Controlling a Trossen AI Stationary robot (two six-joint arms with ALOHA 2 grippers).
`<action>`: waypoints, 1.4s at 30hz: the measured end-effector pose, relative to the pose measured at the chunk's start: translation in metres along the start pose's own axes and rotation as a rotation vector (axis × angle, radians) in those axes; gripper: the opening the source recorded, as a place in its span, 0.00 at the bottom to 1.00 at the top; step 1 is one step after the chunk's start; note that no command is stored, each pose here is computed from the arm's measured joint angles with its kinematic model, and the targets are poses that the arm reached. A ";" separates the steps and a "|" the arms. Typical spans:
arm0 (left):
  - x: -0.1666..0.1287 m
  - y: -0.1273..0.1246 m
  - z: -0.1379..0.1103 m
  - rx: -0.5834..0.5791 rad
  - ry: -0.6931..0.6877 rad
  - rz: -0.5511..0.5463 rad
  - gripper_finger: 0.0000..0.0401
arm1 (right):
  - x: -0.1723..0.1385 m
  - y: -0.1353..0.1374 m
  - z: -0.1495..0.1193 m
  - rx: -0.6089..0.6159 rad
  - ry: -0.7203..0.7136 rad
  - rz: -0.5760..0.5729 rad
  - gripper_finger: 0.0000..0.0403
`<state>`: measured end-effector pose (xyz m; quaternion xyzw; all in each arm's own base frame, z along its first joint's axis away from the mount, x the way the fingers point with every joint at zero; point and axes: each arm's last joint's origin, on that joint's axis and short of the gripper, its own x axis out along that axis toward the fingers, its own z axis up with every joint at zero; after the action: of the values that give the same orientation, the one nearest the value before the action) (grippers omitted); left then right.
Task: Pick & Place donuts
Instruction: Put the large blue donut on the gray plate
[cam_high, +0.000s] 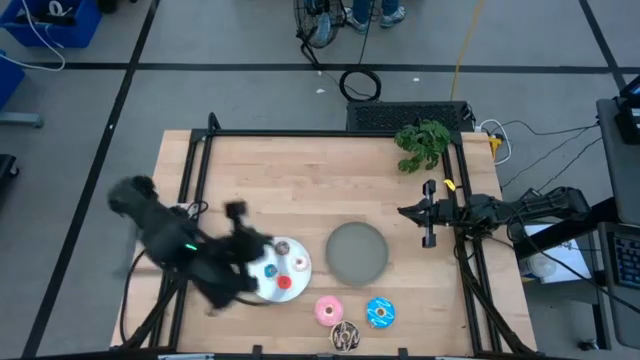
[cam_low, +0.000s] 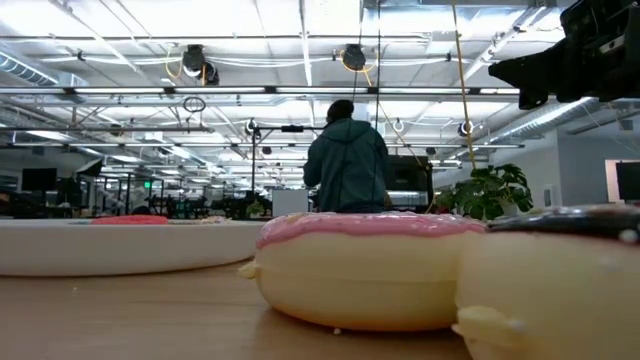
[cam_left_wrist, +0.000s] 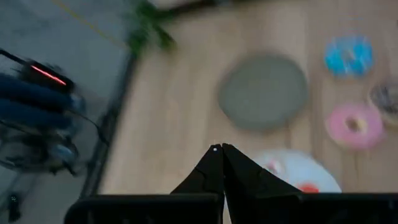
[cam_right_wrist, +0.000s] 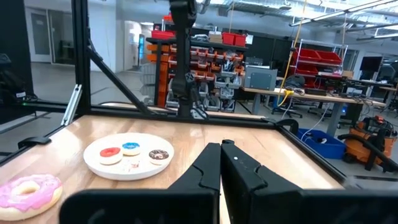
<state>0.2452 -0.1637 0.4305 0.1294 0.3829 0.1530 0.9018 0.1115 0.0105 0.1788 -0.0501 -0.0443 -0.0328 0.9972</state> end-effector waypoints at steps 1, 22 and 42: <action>-0.010 0.008 -0.001 -0.019 -0.050 0.022 0.01 | 0.000 0.000 0.000 0.000 0.000 0.000 0.00; 0.042 0.051 -0.161 -0.305 -0.392 0.086 0.01 | 0.000 0.000 0.000 -0.037 0.000 -0.001 0.00; 0.059 0.077 -0.238 -0.200 -0.921 -0.156 0.01 | 0.000 0.000 0.000 -0.047 0.000 -0.001 0.00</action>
<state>0.0970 -0.0429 0.2589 0.0670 -0.0645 0.0476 0.9945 0.1116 0.0105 0.1788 -0.0734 -0.0435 -0.0342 0.9958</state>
